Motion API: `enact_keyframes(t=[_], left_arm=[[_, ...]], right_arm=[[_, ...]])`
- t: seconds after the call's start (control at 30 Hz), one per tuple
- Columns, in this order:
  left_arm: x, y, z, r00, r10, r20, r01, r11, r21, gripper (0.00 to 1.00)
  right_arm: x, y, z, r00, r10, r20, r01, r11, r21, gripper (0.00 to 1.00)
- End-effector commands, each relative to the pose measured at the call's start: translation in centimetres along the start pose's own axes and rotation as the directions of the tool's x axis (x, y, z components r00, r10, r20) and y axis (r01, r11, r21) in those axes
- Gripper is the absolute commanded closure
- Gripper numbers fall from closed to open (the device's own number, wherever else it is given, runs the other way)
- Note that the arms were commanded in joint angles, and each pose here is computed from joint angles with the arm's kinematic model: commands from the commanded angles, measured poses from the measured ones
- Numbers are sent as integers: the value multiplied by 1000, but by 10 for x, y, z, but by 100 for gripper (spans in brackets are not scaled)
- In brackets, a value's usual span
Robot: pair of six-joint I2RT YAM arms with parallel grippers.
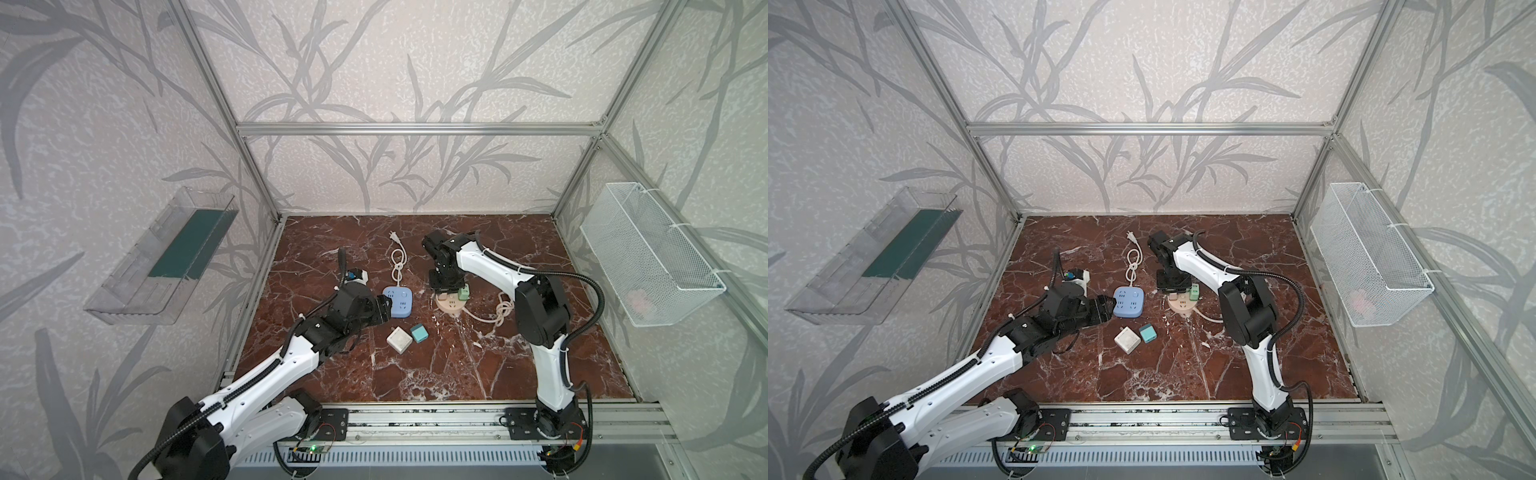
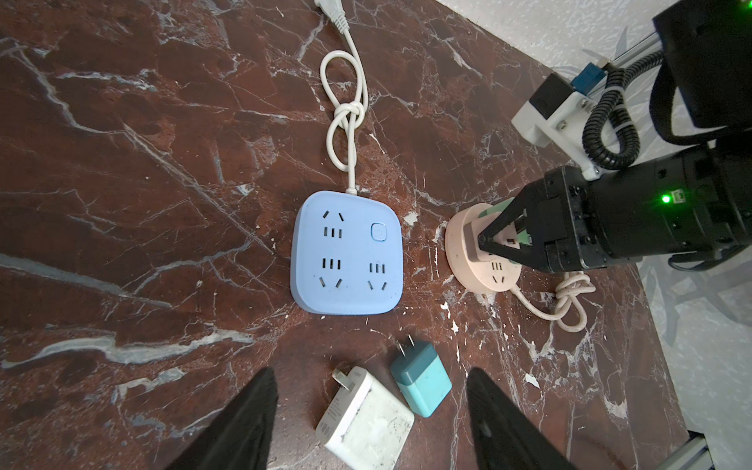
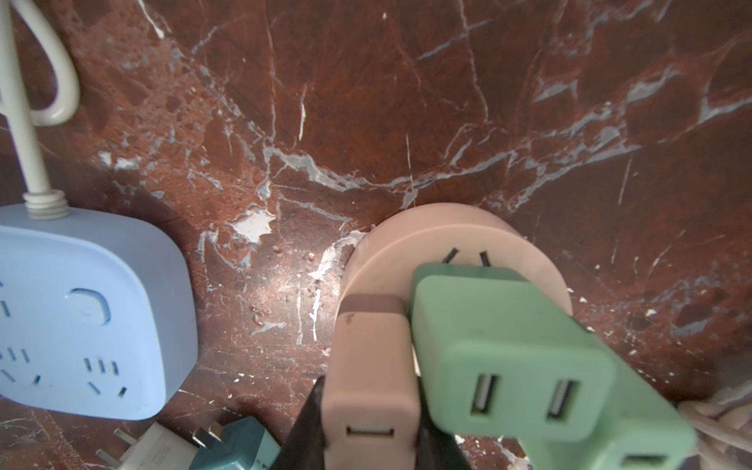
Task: Insert the plug
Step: 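Press the pale pink adapter down into the pink strip socket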
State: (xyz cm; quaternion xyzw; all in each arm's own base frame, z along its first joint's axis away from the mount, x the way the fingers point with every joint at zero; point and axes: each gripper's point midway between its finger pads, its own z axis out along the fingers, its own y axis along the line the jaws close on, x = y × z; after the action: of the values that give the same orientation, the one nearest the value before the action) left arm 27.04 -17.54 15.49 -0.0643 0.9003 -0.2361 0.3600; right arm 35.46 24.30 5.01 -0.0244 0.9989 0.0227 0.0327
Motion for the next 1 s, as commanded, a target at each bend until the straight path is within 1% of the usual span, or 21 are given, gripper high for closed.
enact_keyframes(t=[0.0,0.13,0.4,0.5,0.67,0.9,0.93,0.97], left_arm=[[-4,-4,1,1000,-6,5,6,1000,12,28],[-4,-7,3,1000,-9,-2,9,1000,19,28],[-7,-10,2,1000,-9,1,9,1000,26,28],[-8,-11,3,1000,-9,-2,9,1000,26,28],[-8,-14,5,1000,-12,-10,13,999,34,28],[-9,-16,4,1000,-21,-12,22,999,41,28],[-9,-16,4,1000,-22,-10,23,999,40,28],[-9,-15,4,1000,-24,-7,24,999,36,28]], right_arm=[[55,-27,99,963,21,-267,7,995,103,100],[54,-30,94,965,5,-261,26,993,115,100],[58,-53,72,961,-90,-262,141,973,183,100],[62,-59,65,958,-111,-265,165,968,190,100],[66,-59,58,955,-123,-270,175,969,175,100],[64,-45,44,958,-129,-255,160,982,104,100],[64,-43,42,958,-132,-253,159,983,91,98],[63,-41,39,959,-131,-250,155,985,79,93]])
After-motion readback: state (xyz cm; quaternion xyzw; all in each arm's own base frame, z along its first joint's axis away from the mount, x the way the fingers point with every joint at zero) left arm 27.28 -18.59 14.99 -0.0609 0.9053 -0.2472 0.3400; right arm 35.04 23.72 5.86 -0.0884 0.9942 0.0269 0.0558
